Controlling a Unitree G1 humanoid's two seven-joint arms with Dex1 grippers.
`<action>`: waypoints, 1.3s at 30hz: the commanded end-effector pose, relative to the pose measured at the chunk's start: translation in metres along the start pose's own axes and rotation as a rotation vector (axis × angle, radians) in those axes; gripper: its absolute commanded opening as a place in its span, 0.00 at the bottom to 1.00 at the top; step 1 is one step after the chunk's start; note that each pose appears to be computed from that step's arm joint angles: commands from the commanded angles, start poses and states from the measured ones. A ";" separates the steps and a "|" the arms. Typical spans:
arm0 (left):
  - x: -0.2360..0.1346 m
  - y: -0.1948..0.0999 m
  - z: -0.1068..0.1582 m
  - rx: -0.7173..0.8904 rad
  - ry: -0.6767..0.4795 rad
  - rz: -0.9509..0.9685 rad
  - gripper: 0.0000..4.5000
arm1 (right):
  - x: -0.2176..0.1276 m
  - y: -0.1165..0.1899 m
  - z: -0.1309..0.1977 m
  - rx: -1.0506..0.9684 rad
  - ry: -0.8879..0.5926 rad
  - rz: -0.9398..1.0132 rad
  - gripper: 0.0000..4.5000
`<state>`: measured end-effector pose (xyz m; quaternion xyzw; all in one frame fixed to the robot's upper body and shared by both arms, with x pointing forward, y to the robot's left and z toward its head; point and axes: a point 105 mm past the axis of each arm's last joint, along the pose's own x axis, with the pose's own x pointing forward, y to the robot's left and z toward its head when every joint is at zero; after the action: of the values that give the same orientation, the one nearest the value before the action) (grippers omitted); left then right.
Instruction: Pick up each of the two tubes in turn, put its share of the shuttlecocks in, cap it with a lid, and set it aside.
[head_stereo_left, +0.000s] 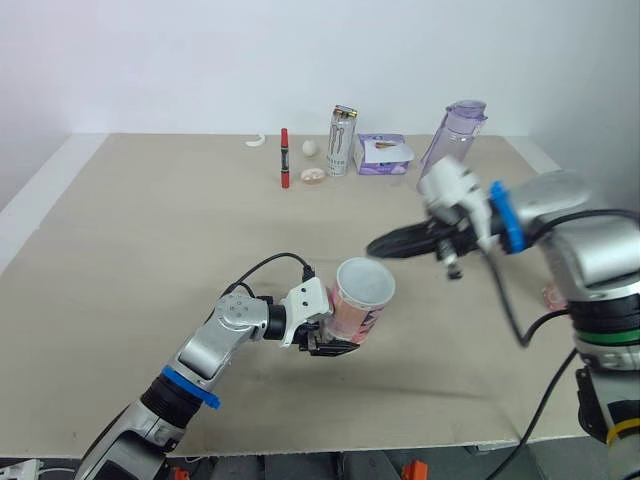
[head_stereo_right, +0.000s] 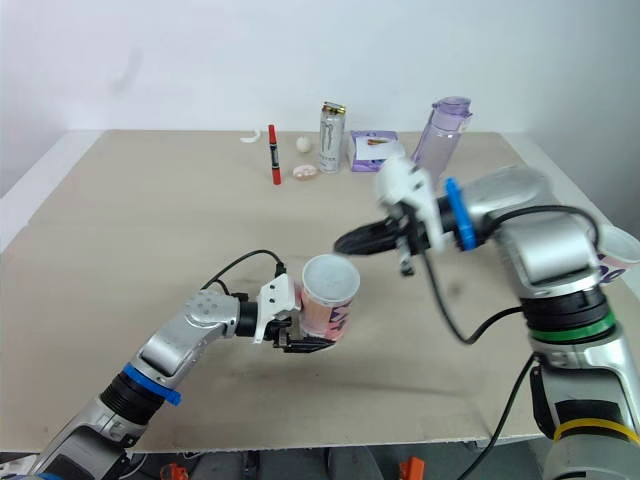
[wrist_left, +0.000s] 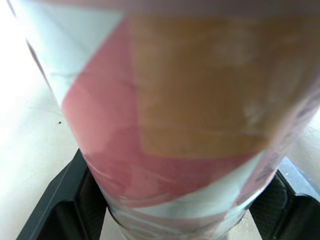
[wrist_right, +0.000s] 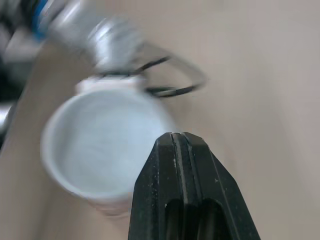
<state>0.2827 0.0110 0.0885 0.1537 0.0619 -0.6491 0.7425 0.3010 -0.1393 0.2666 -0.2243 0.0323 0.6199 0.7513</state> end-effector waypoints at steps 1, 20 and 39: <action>-0.014 0.013 -0.023 -0.037 0.091 0.079 0.77 | -0.027 0.007 0.010 0.071 -0.164 -0.073 0.02; -0.027 0.026 0.020 0.098 -0.130 0.114 1.00 | 0.022 0.092 -0.124 0.207 -0.063 -0.111 0.71; -0.086 0.016 0.008 0.081 -0.142 0.094 1.00 | 0.090 0.071 -0.127 0.173 -0.164 -0.179 0.97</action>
<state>0.2868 0.0884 0.1080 0.1267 0.0106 -0.6262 0.7692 0.2812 -0.1005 0.0955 -0.1030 0.0215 0.5589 0.8225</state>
